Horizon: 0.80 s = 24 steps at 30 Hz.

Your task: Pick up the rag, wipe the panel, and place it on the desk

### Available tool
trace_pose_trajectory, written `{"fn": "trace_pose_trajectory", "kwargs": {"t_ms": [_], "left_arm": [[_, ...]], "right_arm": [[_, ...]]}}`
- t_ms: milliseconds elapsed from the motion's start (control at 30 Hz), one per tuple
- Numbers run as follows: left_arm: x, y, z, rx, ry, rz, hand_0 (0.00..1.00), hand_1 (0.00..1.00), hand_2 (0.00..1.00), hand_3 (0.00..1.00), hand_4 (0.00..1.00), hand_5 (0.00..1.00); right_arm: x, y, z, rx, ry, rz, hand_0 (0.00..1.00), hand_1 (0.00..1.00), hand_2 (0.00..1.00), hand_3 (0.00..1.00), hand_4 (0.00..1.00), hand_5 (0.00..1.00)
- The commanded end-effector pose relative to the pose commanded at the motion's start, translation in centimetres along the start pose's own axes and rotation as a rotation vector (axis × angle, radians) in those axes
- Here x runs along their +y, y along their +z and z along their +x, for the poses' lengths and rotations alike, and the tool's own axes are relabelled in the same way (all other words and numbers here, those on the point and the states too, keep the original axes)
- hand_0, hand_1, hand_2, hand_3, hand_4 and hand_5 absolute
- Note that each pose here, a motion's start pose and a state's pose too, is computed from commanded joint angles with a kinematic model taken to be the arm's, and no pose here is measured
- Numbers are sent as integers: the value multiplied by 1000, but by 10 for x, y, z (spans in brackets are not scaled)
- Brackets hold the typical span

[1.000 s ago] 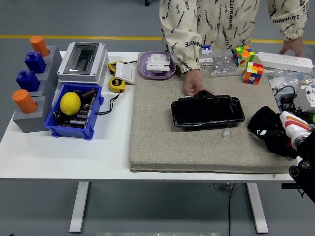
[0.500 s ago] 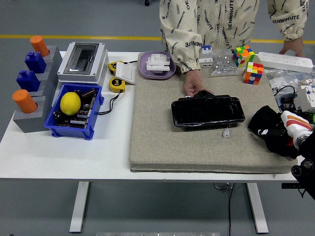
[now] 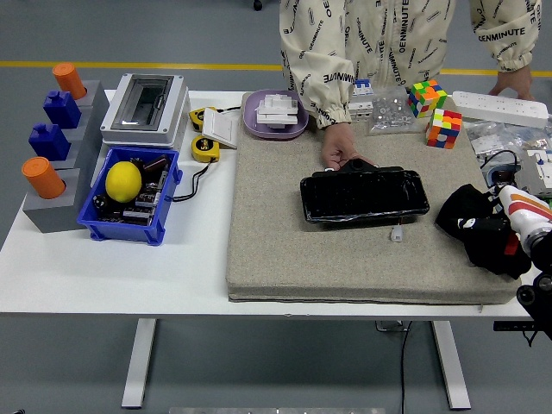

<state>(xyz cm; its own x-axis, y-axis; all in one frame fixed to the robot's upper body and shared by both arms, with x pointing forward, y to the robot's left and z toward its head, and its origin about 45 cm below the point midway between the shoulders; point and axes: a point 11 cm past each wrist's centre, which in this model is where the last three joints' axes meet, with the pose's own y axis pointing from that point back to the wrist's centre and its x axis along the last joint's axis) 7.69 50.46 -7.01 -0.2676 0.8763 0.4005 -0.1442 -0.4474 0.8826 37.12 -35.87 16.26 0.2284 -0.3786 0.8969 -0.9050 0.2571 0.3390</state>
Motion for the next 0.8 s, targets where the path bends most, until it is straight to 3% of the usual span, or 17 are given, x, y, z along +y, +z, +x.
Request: {"fn": "trace_pose_trajectory", "kwargs": {"t_ms": [333, 367, 533, 567, 733, 800], "left_arm": [[0, 2, 0, 0, 0, -4, 652, 661, 693, 581, 675, 436], [0, 2, 0, 1, 0, -4, 652, 660, 695, 580, 675, 436], [0, 3, -2, 0, -2, -6, 652, 660, 695, 580, 675, 436], [0, 3, -2, 0, -3, -6, 652, 660, 695, 581, 675, 434], [0, 2, -3, 1, -5, -4, 652, 660, 695, 581, 675, 434], [0, 2, -4, 1, -7, -4, 652, 660, 693, 580, 674, 435]], "right_arm": [[9, -6, 33, -54, 67, 37, 715, 710, 794, 789, 998, 560], [10, -7, 36, -59, 69, 41, 801, 787, 862, 845, 998, 601], [18, -11, 48, -143, 68, 100, 801, 787, 862, 845, 998, 601], [20, -12, 51, -174, 77, 121, 966, 921, 957, 929, 998, 642], [29, -14, 63, -409, 147, 229, 966, 921, 957, 929, 998, 642], [32, -12, 70, -515, 185, 269, 981, 917, 955, 928, 998, 689]]}}
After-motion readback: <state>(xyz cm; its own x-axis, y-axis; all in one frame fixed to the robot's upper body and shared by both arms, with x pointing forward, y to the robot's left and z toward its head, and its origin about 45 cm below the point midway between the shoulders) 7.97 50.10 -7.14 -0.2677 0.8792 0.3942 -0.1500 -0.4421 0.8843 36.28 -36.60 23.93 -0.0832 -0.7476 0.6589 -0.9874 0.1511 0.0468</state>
